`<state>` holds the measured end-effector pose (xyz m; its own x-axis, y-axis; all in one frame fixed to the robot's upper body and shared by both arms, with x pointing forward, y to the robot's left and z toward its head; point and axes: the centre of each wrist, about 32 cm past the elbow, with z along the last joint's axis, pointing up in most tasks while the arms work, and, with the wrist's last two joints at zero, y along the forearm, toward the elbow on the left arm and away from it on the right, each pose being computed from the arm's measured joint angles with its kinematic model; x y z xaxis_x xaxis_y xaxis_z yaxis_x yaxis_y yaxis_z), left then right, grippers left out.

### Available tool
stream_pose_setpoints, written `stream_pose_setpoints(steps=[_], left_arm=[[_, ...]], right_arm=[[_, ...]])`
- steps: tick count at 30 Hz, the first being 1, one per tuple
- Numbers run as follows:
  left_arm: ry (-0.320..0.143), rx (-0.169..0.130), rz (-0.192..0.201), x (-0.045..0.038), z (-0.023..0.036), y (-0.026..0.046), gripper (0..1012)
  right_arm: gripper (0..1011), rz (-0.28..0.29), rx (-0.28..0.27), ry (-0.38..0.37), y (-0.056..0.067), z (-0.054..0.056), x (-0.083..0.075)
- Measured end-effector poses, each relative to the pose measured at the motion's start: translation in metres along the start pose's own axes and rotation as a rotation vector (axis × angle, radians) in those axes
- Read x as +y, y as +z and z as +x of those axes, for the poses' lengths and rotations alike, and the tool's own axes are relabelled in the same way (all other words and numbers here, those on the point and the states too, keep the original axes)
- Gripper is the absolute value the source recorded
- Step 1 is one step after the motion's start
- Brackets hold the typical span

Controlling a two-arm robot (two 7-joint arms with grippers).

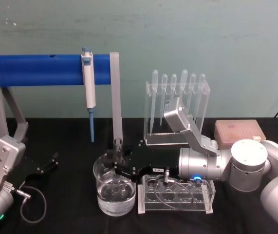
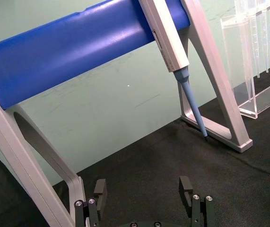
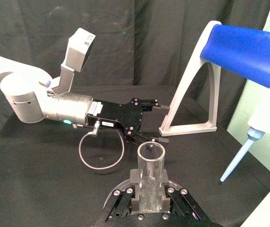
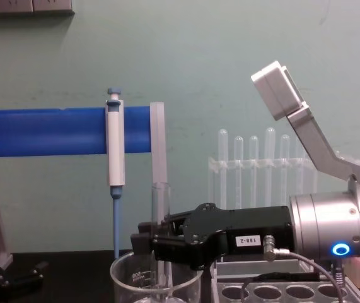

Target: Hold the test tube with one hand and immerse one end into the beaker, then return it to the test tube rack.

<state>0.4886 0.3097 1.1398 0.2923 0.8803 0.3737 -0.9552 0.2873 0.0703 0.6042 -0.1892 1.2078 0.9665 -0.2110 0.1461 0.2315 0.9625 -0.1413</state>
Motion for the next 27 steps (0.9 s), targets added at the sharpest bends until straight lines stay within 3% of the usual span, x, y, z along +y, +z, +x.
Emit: stream_pose_setpoints(steps=[27], left_arm=[[0.000,0.000,0.000,0.0000,0.0000,0.0000,1000]], right_arm=[[226,0.005,0.009,-0.003,-0.0043,-0.0007,-0.0003]])
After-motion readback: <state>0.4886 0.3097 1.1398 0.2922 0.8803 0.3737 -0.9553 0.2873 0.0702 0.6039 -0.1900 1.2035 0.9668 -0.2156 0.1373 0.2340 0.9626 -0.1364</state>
